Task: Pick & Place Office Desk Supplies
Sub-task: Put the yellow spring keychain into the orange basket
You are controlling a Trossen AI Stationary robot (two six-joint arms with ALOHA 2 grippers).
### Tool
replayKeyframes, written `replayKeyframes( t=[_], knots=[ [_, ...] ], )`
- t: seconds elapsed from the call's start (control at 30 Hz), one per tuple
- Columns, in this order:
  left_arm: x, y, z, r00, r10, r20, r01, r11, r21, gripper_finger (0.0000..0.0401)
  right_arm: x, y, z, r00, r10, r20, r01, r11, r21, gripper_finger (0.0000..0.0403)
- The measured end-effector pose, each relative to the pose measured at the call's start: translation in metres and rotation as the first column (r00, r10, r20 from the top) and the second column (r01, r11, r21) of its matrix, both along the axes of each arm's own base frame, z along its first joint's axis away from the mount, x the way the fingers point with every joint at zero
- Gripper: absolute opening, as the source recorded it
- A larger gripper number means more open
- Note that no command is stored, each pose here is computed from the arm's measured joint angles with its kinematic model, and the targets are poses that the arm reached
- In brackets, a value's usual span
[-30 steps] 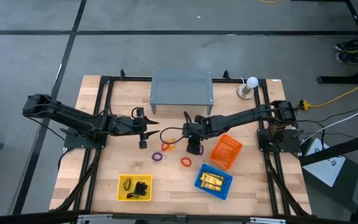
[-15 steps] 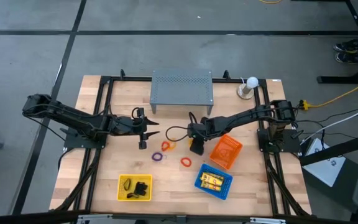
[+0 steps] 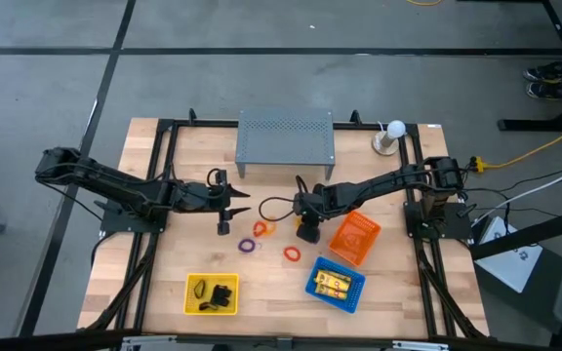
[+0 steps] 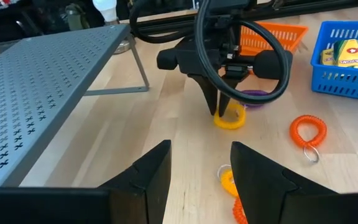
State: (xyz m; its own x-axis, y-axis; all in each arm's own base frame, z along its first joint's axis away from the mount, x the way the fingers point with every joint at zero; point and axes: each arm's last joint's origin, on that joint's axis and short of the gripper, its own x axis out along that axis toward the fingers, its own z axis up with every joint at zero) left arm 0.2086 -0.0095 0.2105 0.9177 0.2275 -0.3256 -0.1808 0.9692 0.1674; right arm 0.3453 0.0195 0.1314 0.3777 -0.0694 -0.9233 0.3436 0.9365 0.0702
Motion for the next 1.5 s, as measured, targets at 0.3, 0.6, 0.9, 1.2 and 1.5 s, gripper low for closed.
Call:
replayKeyframes(
  t=[0.3, 0.6, 0.9, 1.2, 1.5],
  knots=[
    [0.000, 0.000, 0.000, 1.000, 0.002, 0.001, -0.002, 1.000, -0.002, 0.0161, 0.001, -0.001, 0.001, 1.000, -0.022, 0.017, 0.022, 1.000, 0.012, 0.0014],
    [-0.009, 0.002, 0.013, 0.997, 0.030, 0.067, -0.030, 1.000, 0.003, 0.0161, 0.015, 0.002, 0.018, 0.996, 0.015, 0.092, -0.020, 0.998, 0.055, 0.0002],
    [-0.020, 0.002, 0.018, 0.997, 0.043, 0.065, -0.041, 0.999, -0.029, 0.0161, 0.017, 0.003, 0.028, 0.997, 0.056, 0.051, -0.060, 0.996, 0.066, 0.0038],
    [-0.019, 0.002, 0.015, 0.998, 0.043, 0.037, -0.042, 0.999, -0.027, 0.0161, 0.010, 0.007, 0.020, 1.000, 0.028, 0.002, -0.028, 0.998, 0.054, 0.0180],
    [-0.018, 0.001, 0.015, 0.999, 0.021, 0.038, -0.019, 0.999, -0.042, 0.0161, 0.009, 0.002, 0.001, 0.995, -0.051, -0.081, 0.051, 0.999, -0.011, 0.0181]
  ],
)
